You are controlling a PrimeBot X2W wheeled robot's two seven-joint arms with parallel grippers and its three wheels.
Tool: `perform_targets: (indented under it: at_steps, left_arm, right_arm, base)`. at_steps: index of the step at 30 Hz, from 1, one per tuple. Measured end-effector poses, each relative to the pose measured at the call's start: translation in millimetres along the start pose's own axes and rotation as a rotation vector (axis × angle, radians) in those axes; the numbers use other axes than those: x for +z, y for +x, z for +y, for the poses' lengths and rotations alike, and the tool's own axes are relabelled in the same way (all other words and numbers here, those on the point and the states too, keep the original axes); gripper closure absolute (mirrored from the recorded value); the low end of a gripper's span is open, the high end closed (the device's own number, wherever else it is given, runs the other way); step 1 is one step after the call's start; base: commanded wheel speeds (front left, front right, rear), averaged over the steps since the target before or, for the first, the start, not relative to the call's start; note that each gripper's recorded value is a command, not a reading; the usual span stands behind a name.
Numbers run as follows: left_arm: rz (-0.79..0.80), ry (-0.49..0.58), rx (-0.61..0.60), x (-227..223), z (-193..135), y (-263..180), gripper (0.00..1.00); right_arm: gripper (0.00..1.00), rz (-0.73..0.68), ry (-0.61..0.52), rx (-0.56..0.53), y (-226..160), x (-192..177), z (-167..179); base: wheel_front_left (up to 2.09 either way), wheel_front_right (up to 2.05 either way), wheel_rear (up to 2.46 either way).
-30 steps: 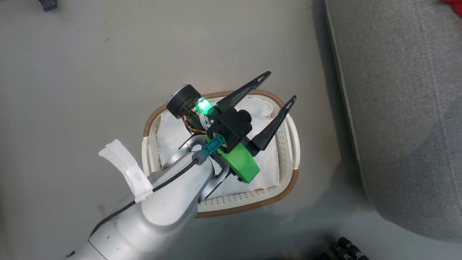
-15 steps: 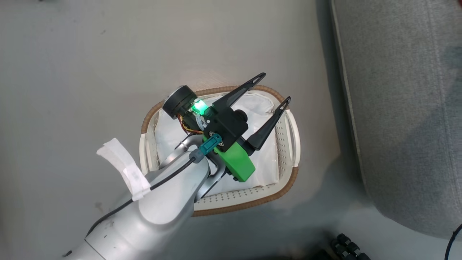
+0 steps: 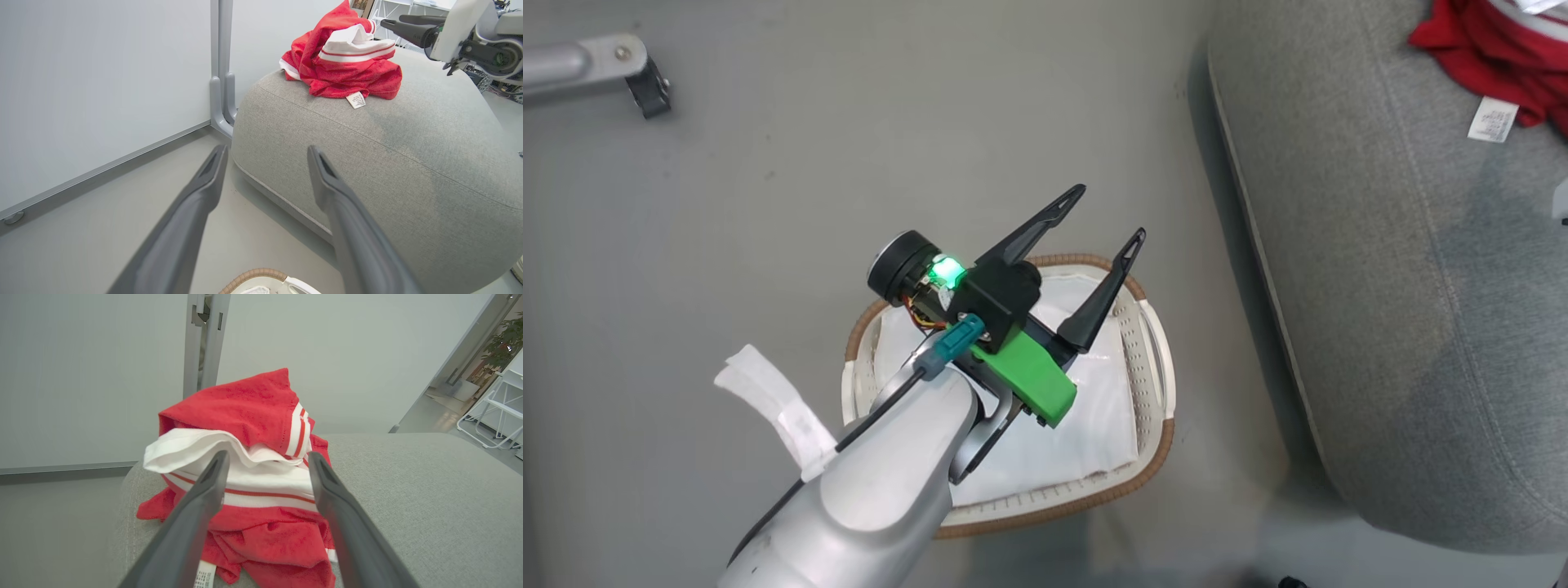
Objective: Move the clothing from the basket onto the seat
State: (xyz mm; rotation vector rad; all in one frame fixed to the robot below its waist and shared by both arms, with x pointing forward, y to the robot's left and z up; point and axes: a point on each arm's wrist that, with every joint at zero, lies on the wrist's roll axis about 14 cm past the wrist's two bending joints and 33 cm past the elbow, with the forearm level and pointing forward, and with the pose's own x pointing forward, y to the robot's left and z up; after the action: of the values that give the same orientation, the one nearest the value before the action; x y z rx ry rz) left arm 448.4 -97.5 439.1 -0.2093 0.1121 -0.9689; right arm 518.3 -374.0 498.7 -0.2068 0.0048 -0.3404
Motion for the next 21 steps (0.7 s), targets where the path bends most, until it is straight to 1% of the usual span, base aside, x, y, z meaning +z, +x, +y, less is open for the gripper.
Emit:
perform_targets:
  at_steps: [4,9,13,15,21]
  left_arm:
    - [-0.056,-0.011,0.060,25,4,-8,0.00]
    - [-0.106,-0.010,0.152,48,12,-26,0.00]
    - [-0.132,-0.008,0.272,60,31,-51,0.00]
    - [-0.141,-0.004,0.345,64,43,-69,0.00]
    - [-0.154,0.000,0.528,67,69,-125,0.00]
  right_arm:
    - [0.00,-0.058,0.004,0.018,-6,28,0]
    - [0.00,-0.132,0.020,0.060,-12,62,11]
    - [0.00,-0.176,0.071,0.104,-20,82,33]
    - [0.00,-0.199,0.098,0.138,-24,93,50]
    - [0.00,-0.212,0.188,0.243,-47,102,99]
  base:
    - [0.00,0.00,0.00]
    - [0.00,0.00,0.00]
    - [0.00,0.00,0.00]
    - [0.00,0.00,0.00]
    - [0.00,0.00,0.00]
